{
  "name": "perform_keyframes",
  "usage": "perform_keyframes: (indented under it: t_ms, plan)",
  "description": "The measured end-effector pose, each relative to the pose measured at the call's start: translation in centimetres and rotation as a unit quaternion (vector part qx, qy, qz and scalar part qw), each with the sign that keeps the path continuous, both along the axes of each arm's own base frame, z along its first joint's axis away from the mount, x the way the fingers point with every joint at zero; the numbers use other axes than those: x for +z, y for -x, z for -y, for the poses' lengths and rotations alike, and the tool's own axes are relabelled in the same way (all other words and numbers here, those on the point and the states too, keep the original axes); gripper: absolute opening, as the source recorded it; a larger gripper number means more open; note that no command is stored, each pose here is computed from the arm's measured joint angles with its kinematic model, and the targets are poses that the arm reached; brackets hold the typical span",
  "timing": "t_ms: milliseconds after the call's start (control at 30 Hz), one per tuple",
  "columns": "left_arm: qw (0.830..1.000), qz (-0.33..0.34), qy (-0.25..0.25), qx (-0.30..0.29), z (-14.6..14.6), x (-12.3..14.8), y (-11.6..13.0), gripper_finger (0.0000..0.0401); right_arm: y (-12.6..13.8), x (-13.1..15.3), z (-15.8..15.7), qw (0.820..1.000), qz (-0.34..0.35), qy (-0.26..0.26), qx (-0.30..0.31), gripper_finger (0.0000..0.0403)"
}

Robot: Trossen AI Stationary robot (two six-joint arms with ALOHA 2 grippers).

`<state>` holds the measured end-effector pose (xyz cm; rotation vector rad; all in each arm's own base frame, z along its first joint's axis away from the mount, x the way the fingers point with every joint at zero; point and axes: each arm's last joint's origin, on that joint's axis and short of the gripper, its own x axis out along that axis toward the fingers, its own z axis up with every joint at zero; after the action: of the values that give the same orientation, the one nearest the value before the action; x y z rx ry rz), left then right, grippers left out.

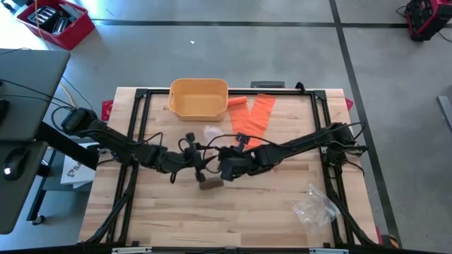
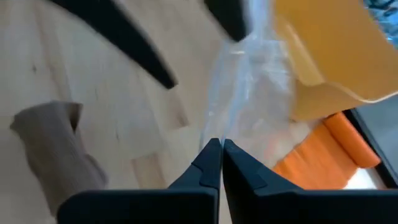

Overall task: Roll bandage
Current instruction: Open the left transparent zip bag

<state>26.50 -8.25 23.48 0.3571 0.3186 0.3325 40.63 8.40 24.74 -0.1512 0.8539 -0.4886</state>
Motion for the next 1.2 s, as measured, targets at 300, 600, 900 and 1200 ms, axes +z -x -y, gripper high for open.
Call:
perform_keyframes:
  t_ms: [300, 600, 900, 1200]
  plan:
    - [0.999, -0.039, -0.014, -0.018, 0.2, -0.7, 0.3, 0.0136, -1.2, -2.9, -0.3, 0.999, -0.036, 0.015, 0.022, 0.0000]
    - [0.994, -0.109, 0.003, -0.020, -1.2, -2.0, 0.4, 0.0136, -1.4, -2.9, -0.5, 0.998, -0.035, 0.000, 0.047, 0.0000]
    - [0.991, -0.132, 0.005, -0.012, -2.0, -2.4, 0.4, 0.0136, -1.7, -2.7, -1.0, 0.997, -0.025, 0.001, 0.078, 0.0000]
    - [0.989, -0.143, 0.020, -0.024, -2.0, -2.6, 0.5, 0.0131, -1.8, -2.6, -1.3, 0.995, -0.024, 0.010, 0.098, 0.0000]
